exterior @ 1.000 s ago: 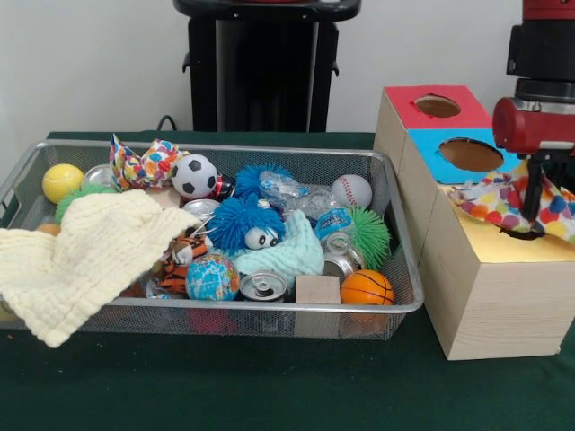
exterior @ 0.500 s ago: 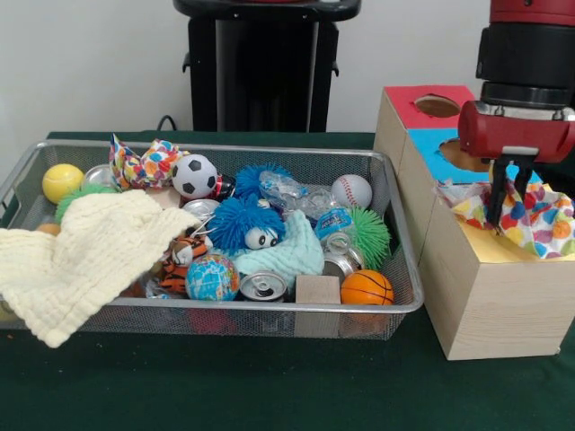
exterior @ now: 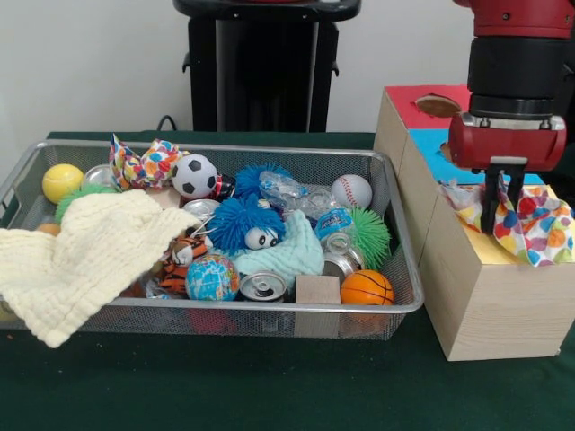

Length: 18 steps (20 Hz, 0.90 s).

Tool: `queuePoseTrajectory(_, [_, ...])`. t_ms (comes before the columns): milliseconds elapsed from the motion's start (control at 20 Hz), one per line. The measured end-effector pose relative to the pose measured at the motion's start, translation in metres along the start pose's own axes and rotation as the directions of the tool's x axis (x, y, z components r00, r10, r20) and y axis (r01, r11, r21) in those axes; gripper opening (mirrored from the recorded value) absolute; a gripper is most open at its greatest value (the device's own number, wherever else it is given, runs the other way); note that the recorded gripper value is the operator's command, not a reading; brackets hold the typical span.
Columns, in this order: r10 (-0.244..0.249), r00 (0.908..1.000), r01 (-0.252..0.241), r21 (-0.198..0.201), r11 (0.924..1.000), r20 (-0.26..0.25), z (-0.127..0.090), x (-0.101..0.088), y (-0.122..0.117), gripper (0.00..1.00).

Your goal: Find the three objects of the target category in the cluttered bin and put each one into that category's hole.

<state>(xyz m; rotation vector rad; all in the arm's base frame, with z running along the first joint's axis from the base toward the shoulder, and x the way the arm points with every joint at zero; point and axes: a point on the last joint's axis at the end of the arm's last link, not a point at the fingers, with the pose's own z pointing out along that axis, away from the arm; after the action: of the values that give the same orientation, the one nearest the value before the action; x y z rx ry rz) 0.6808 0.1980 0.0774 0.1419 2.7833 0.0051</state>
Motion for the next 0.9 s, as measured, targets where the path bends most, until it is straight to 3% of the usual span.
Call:
queuePoseTrajectory(650, [0.122, 0.9924, -0.122, -0.023, 0.9922, -0.013, -0.0001, -0.0006, -0.0027, 0.0])
queuePoseTrajectory(900, [0.119, 0.9926, -0.12, 0.017, 0.9926, 0.024, -0.0024, 0.0075, 0.007, 0.0])
